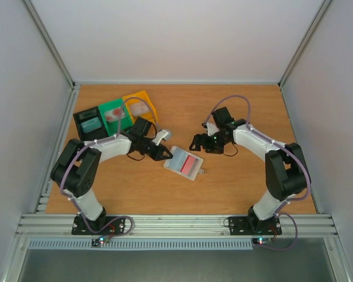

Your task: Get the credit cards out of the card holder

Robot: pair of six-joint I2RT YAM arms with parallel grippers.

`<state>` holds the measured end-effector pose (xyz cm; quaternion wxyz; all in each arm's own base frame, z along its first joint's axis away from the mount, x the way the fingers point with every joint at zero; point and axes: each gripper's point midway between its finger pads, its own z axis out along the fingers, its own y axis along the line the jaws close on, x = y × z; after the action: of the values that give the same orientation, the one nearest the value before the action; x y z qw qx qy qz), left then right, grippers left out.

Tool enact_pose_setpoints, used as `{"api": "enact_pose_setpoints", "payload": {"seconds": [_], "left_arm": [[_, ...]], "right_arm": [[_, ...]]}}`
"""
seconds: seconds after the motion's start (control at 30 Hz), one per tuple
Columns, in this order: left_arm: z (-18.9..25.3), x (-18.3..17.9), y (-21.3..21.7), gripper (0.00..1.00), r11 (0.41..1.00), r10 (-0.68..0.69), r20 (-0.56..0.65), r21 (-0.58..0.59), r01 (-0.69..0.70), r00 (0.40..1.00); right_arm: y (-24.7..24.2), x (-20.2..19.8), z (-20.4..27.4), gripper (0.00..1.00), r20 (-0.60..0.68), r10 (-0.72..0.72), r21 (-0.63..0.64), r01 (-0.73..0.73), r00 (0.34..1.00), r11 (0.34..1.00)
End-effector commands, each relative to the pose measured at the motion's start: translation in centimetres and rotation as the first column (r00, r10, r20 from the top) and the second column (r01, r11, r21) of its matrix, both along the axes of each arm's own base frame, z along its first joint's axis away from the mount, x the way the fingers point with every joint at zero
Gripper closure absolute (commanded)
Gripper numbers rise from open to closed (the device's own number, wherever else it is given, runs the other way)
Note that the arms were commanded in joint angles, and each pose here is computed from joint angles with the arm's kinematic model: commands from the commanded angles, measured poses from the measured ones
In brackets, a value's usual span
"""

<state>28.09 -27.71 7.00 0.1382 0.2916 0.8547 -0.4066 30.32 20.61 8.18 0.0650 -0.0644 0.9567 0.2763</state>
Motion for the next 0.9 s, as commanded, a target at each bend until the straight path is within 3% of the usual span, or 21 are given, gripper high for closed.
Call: {"api": "enact_pose_setpoints", "payload": {"seconds": [0.0, 0.1, 0.2, 0.33, 0.47, 0.57, 0.67, 0.8, 0.87], "left_arm": [[2.4, 0.5, -0.7, 1.0, 0.984, -0.148, 0.368, -0.039, 0.175, 0.918], [3.2, 1.0, -0.6, 1.0, 0.977, -0.167, 0.524, -0.023, 0.21, 0.835], [3.0, 1.0, -0.5, 1.0, 0.981, -0.148, 0.506, -0.033, 0.19, 0.85], [3.0, 0.6, -0.5, 1.0, 0.982, -0.125, 0.481, -0.065, 0.178, 0.868], [2.6, 1.1, -0.3, 1.0, 0.99, -0.087, 0.456, -0.059, 0.128, 0.886], [2.2, 1.2, 0.0, 1.0, 0.993, -0.074, 0.442, -0.047, 0.105, 0.894], [2.1, 1.2, 0.0, 1.0, 0.995, -0.058, 0.422, -0.05, 0.088, 0.904], [2.0, 1.4, 0.1, 1.0, 0.996, -0.047, 0.423, -0.046, 0.073, 0.905], [1.8, 1.5, 0.3, 1.0, 0.997, -0.042, 0.424, -0.035, 0.063, 0.905]], "right_arm": [[0.8, 2.2, 0.6, 0.02, 0.068, -0.013, 0.226, -0.003, 0.998, 0.974], [1.6, 2.4, 0.4, 0.02, 0.086, 0.01, 0.31, -0.036, 0.996, 0.95], [3.2, 0.8, 1.5, 0.02, 0.151, 0.074, 0.418, -0.131, 0.986, 0.899], [3.3, -1.1, 0.4, 0.05, 0.148, 0.11, 0.413, -0.163, 0.983, 0.896], [3.4, -2.1, -1.5, 0.21, 0.058, 0.12, 0.435, -0.133, 0.991, 0.89], [3.4, -2.8, -0.9, 0.33, 0.064, 0.12, 0.461, -0.136, 0.991, 0.877], [3.3, -3.2, -0.5, 0.53, 0.06, 0.117, 0.471, -0.132, 0.991, 0.872], [3.1, -3.6, -1.0, 0.71, 0.04, 0.111, 0.461, -0.117, 0.993, 0.88], [3.1, -3.6, -1.1, 0.86, 0.031, 0.111, 0.462, -0.113, 0.993, 0.88]]}}
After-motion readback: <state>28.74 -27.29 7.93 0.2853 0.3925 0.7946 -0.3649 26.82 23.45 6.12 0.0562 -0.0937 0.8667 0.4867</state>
